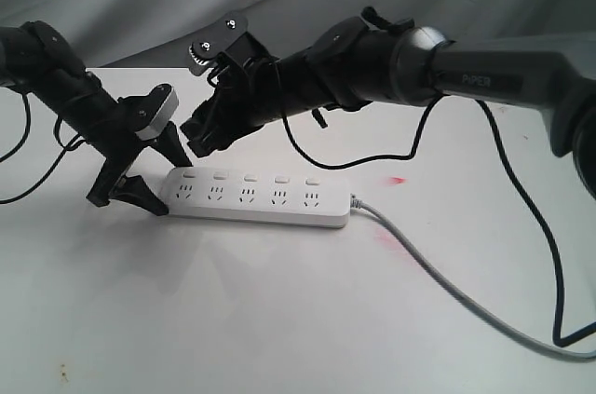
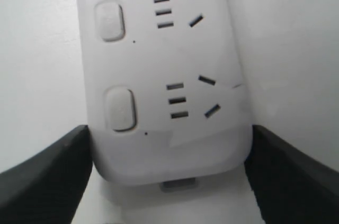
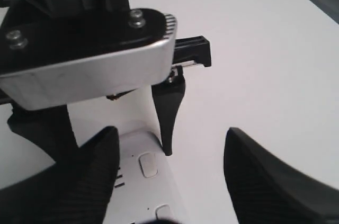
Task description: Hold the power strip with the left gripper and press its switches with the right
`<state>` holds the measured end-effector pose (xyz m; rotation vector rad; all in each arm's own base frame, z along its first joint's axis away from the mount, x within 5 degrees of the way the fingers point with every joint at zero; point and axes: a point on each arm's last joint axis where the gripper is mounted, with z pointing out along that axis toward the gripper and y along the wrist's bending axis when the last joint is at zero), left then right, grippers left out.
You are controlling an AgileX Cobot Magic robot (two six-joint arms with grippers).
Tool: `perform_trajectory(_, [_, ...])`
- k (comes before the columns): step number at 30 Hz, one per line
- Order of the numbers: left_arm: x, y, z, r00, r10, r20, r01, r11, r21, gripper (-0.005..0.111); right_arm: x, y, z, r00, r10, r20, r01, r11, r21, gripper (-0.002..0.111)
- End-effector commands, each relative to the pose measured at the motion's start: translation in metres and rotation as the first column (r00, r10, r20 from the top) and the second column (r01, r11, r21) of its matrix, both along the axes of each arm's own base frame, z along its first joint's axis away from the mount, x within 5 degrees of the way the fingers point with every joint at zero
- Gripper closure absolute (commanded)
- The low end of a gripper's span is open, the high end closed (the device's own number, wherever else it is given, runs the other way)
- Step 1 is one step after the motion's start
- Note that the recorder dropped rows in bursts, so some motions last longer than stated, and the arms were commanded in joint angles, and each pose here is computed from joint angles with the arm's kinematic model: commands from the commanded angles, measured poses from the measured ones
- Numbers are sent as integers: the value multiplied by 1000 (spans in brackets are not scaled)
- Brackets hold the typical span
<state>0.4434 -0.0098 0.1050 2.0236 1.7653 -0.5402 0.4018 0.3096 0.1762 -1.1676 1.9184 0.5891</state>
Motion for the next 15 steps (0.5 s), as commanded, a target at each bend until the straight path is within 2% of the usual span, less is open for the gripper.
perform_trajectory(1, [0, -2, 2, 1000, -13, 5, 13, 1000, 0, 98, 0, 0, 2, 999, 39, 38, -38, 999, -25, 58])
perform_trajectory(8, [0, -2, 2, 1000, -13, 5, 13, 1000, 0, 98, 8, 7, -22, 1000, -15, -26, 14, 1000, -15, 59])
perform_trajectory(15, [0, -2, 2, 1000, -13, 5, 13, 1000, 0, 98, 24, 25, -33, 998, 41, -49, -41, 999, 17, 59])
